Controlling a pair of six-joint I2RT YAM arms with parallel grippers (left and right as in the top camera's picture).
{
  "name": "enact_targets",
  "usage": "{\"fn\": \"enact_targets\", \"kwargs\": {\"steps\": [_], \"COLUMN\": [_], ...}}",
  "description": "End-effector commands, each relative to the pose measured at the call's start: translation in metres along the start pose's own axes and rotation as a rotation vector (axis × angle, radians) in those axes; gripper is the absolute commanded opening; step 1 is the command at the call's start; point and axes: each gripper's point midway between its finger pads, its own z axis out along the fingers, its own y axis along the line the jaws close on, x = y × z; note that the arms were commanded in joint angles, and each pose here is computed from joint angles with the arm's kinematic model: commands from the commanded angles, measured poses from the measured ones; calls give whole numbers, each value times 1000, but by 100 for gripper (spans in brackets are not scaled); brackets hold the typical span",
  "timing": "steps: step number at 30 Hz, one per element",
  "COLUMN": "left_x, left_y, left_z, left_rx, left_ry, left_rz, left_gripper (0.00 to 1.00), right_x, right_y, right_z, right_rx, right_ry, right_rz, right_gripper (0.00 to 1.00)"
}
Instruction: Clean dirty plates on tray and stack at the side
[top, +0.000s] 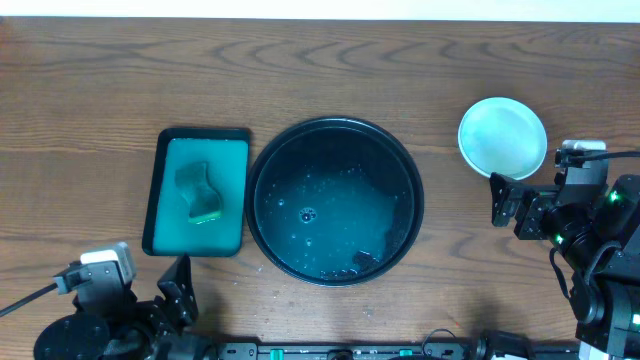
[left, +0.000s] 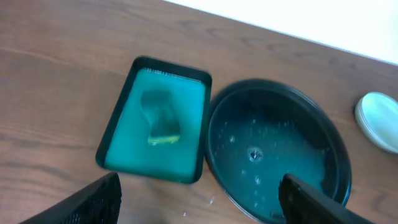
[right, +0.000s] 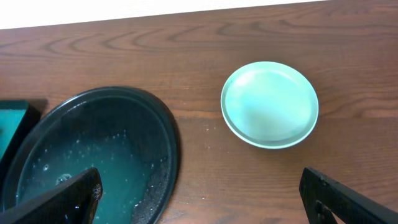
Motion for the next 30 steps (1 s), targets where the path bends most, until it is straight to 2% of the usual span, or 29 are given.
{"fn": "enact_targets", "kwargs": {"steps": [1,4,8,11,13,18,22,25,30], "left_x": [2,-13,-37,-50,-59,-79,-83,-79,-60], "left_y": [-2,-9,-29,-50,-60,-68,-71,-74,-68], "left_z": [1,3,7,4,0,-11,-12,-5,22], "left_rx": [11,37,109,185,217,220,220,234,241], "left_ry": [13,-52,-175,-303,-401,-668,-820,-890,-918], "left_rz": [17,122,379,582,657,678,698,723,742], "left_gripper": [81,81,81,81,81,81,81,81,81], "right_x": [0,0,0,0,0,0,0,0,0], "right_y": [0,0,0,0,0,0,0,0,0], "right_z": [0,0,0,0,0,0,0,0,0], "right_rx": [2,2,2,2,2,2,2,2,2], "right_ry": [-1,-1,-1,-1,-1,-1,-1,-1,-1], "right_rz": [-12,-12,-12,-12,-12,-12,-11,-11,-11], "right_gripper": [99,99,99,99,99,99,99,99,99]}}
